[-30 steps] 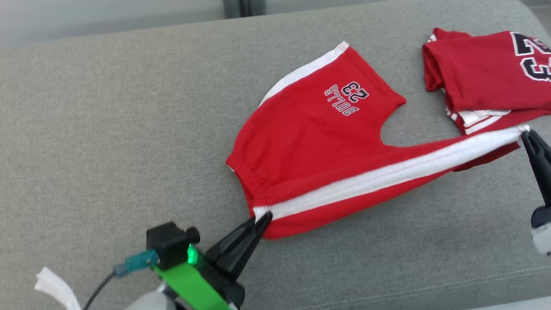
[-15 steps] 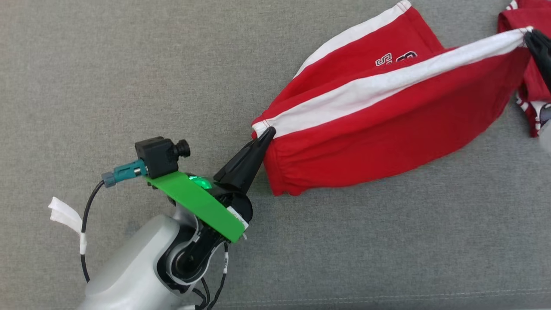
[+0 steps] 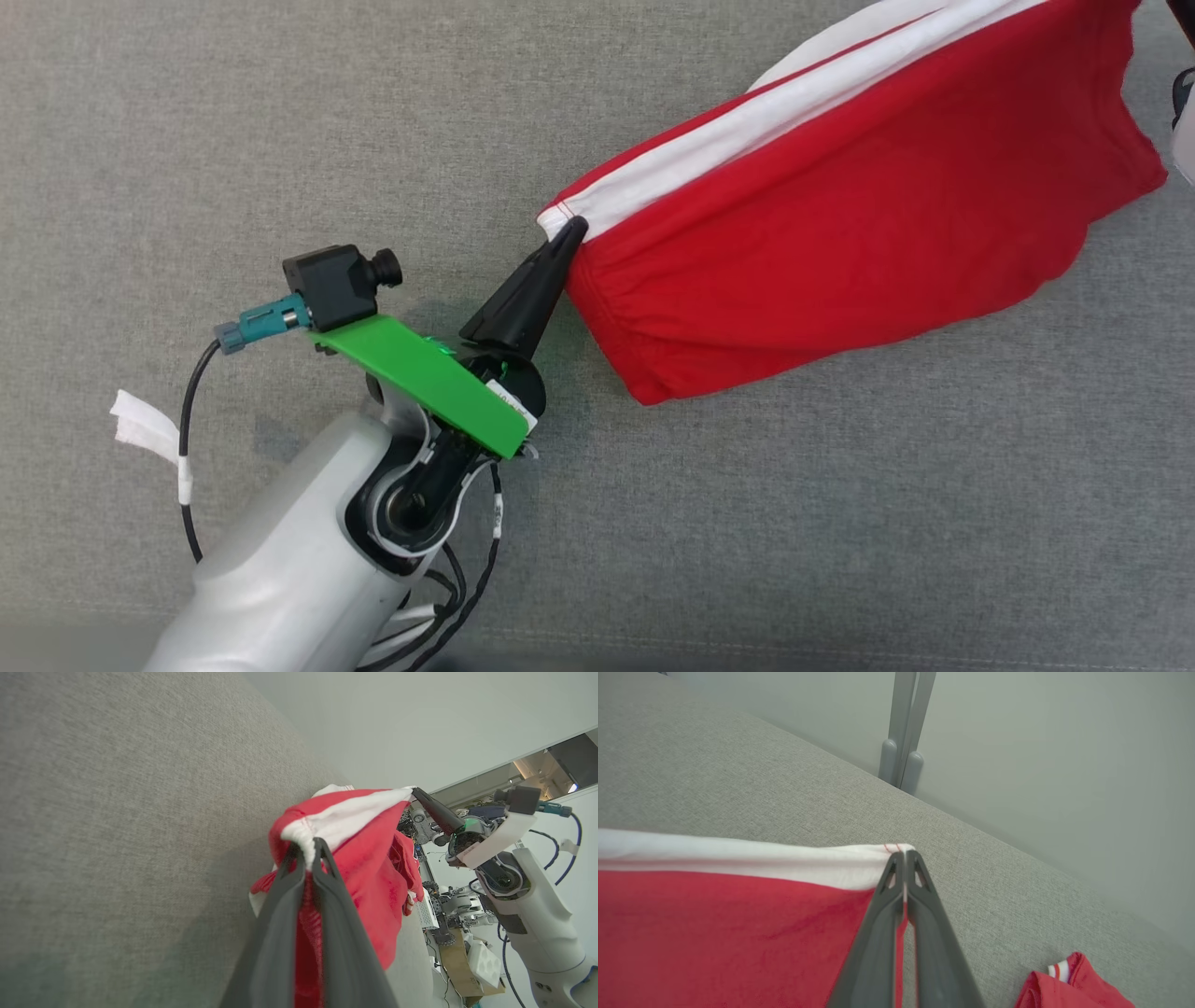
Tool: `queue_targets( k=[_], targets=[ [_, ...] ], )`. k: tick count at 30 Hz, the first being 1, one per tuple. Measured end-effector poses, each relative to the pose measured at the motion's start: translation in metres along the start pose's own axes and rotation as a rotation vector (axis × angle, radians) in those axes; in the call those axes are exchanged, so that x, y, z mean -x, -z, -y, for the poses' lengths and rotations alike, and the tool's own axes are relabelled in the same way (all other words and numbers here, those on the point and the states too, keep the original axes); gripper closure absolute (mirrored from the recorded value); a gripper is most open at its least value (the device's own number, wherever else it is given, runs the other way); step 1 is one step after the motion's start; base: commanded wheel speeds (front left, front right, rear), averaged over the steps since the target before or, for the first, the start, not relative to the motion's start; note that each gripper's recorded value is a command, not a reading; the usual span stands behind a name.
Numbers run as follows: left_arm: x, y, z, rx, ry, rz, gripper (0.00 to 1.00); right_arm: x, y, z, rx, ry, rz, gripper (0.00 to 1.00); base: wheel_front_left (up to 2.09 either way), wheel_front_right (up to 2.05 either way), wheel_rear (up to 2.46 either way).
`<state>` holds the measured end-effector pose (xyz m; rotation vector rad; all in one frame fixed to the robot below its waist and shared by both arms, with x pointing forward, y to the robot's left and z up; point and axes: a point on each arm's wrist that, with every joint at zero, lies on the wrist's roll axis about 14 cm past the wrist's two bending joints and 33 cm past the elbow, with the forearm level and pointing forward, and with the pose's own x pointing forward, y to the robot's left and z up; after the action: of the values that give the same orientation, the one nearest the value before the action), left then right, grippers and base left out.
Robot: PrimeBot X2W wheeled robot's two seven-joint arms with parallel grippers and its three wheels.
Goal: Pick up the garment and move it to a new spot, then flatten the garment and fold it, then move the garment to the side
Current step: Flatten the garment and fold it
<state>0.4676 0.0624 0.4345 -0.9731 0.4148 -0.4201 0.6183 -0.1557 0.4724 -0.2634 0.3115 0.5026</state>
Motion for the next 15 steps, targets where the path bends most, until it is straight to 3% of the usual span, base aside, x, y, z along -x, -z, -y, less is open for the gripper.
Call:
queue_targets(
  k=[3, 4, 5, 6, 7, 8, 9, 15],
  targets=[
    [-0.002, -0.002, -0.01, -0.007, -0.028, 0.008, 0.98, -0.015, 0.008, -0.004, 0.006, -0.018, -0.03, 1.0, 0.0, 0.0, 0.0],
    [-0.003, -0.002, -0.012, -0.007, -0.033, 0.009, 0.69, -0.019, 0.01, -0.006, -0.004, -0.024, -0.032, 1.0, 0.0, 0.0, 0.0],
    [-0.004, -0.002, -0.014, -0.007, -0.039, 0.008, 0.53, -0.024, 0.011, -0.007, -0.021, -0.029, -0.032, 1.0, 0.0, 0.0, 0.0],
    [-0.004, -0.001, -0.016, -0.008, -0.045, 0.007, 0.18, -0.027, 0.013, -0.009, -0.03, -0.035, -0.032, 1.0, 0.0, 0.0, 0.0],
    [-0.003, 0.0, -0.018, -0.009, -0.049, 0.003, 0.0, -0.03, 0.014, -0.011, -0.039, -0.038, -0.029, 0.74, 0.0, 0.0, 0.0],
    [-0.004, 0.0, -0.018, -0.011, -0.051, 0.002, 0.0, -0.031, 0.014, -0.012, -0.052, -0.041, -0.021, 0.51, 0.0, 0.0, 0.0],
    [-0.004, -0.001, -0.018, -0.018, -0.05, 0.004, 0.0, -0.032, 0.013, -0.012, -0.066, -0.04, -0.007, 0.0, 0.0, 0.0, 0.0],
    [0.001, -0.011, -0.013, -0.138, -0.037, 0.054, 0.0, -0.022, -0.006, -0.007, -0.091, -0.017, 0.116, 0.0, 0.0, 0.0, 0.0]
  ],
)
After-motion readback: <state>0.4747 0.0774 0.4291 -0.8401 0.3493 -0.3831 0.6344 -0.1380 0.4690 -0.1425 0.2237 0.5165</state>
